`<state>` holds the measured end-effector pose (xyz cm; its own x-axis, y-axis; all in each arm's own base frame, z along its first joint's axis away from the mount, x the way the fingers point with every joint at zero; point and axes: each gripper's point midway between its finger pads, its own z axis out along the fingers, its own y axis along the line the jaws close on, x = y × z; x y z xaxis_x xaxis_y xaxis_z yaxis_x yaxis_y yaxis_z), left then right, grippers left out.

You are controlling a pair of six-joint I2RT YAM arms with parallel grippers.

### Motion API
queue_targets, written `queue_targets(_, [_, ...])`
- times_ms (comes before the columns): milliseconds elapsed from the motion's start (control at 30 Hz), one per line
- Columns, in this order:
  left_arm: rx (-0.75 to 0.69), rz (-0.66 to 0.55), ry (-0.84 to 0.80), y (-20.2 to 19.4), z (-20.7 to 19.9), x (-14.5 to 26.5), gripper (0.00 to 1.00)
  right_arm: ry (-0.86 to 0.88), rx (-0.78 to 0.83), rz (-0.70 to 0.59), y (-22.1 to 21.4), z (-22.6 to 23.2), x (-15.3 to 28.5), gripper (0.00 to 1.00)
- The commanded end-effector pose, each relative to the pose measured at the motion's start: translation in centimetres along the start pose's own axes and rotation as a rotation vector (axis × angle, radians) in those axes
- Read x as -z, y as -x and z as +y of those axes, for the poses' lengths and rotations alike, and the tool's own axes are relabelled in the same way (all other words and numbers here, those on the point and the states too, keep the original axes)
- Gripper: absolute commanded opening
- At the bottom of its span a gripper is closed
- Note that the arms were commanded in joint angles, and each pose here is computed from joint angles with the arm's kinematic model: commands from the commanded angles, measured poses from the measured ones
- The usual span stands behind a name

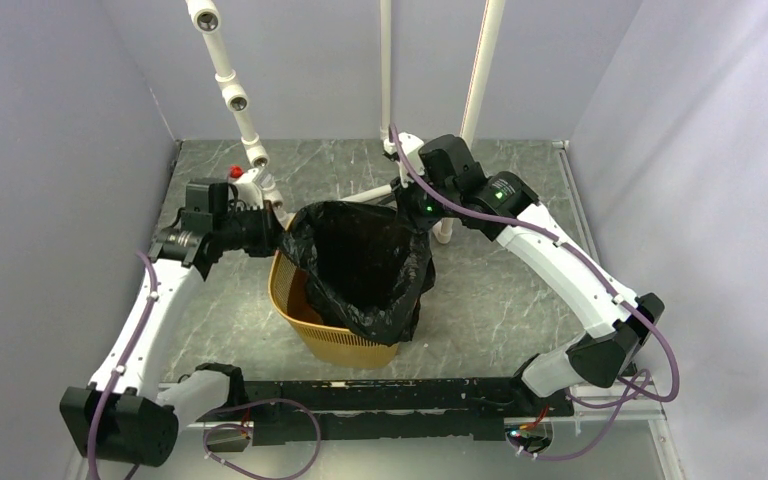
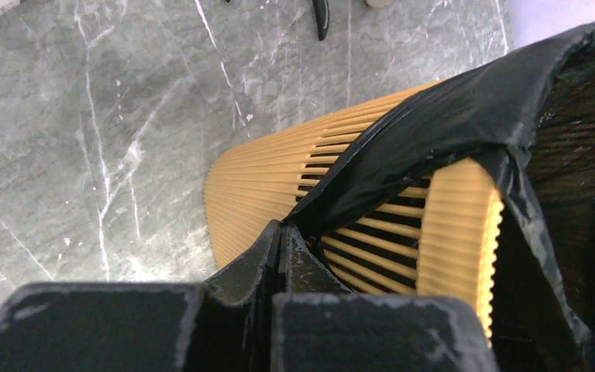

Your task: Put the trash bags into the trash bin

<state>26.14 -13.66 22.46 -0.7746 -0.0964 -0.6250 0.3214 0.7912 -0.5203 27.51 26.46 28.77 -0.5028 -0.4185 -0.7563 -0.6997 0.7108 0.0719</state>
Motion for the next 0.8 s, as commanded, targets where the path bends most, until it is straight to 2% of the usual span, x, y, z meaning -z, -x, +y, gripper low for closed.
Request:
queue_targets(0, [0.089,0.004,0.052,-2.5,1.2,0.3,0.03,-0.112,-0.079,-0.034,0.5,-1.9,0.0,0.13])
queue_targets(67, [0.104,-0.019,0.068,-2.5,1.4,0.5,0.02,-0.138,-0.107,-0.045,0.8,-2.4,0.2,0.18])
queue_targets(167, [0.120,-0.054,0.064,-2.3,1.0,0.9,0.02,-0.135,-0.154,-0.101,2.3,-2.6,1.4,0.29])
queue_targets(200, [0.121,-0.067,0.065,-2.2,1.0,1.0,0.02,-0.129,-0.169,-0.126,2.9,-2.5,2.0,0.44])
queue_targets(267, [0.112,-0.089,0.058,-1.9,0.7,1.3,0.03,-0.137,-0.194,-0.185,4.3,-2.7,3.3,0.67])
queue_targets(333, [0.094,-0.091,0.044,-1.8,0.4,1.4,0.03,-0.130,-0.208,-0.220,5.2,-2.6,4.4,0.77])
queue_targets(500, [0.056,-0.080,0.017,-1.5,-0.2,1.7,0.03,-0.191,-0.288,-0.261,6.1,-3.6,6.6,0.87])
queue_targets(633, [0.041,-0.085,0.015,-1.3,-0.4,1.9,0.03,-0.113,-0.349,-0.239,5.4,-1.9,8.0,0.88])
queue_targets(767, [0.035,-0.094,-0.003,-0.8,-0.7,1.9,0.03,-0.074,-0.439,-0.149,2.2,-0.7,7.7,0.86])
